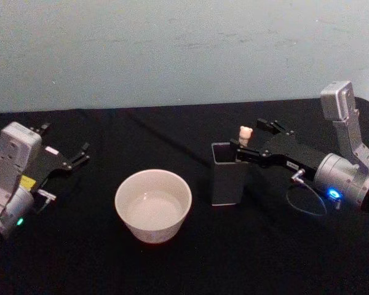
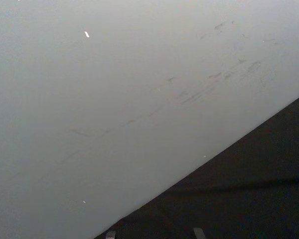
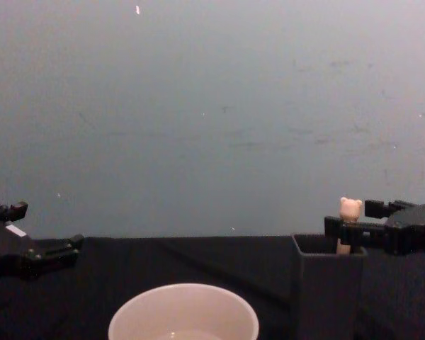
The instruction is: Pick up the stirring spoon with one hand, stir inside the cup, then place it back in its original position.
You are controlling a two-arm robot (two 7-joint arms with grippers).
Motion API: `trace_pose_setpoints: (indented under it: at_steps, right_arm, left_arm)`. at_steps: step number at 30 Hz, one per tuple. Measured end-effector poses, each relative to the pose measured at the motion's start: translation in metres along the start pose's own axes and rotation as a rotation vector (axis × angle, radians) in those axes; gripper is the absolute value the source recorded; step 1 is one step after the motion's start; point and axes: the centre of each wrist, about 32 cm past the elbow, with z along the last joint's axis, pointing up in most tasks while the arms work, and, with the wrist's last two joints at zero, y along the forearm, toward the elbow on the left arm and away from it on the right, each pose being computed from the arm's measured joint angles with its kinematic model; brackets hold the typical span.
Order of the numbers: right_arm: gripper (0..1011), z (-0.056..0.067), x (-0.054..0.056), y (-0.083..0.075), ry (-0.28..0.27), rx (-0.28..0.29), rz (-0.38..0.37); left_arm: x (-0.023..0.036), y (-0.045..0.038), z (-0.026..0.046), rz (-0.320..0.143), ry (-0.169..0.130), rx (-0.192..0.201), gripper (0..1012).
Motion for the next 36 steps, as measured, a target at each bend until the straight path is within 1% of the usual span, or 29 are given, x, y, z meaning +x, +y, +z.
trace_pose_setpoints:
  at_steps: [27, 31, 36]
  right_arm:
    - [1002, 0.0007, 0.0001, -0.0004, -0.001, 0.003, -0.001]
    - [946, 0.0006, 0.0001, -0.0005, -0.001, 0.003, -0.001]
    - [823, 0.0004, 0.0, -0.0005, 0.0, 0.003, -0.001]
  left_arm:
    - [0.0, 0.0, 0.0, 0.0, 0.0, 0.0, 1001]
    - [0.0, 0.0, 0.0, 0.0, 0.0, 0.0, 1002]
    - [0.0, 0.0, 0.0, 0.0, 0.0, 0.0, 1001]
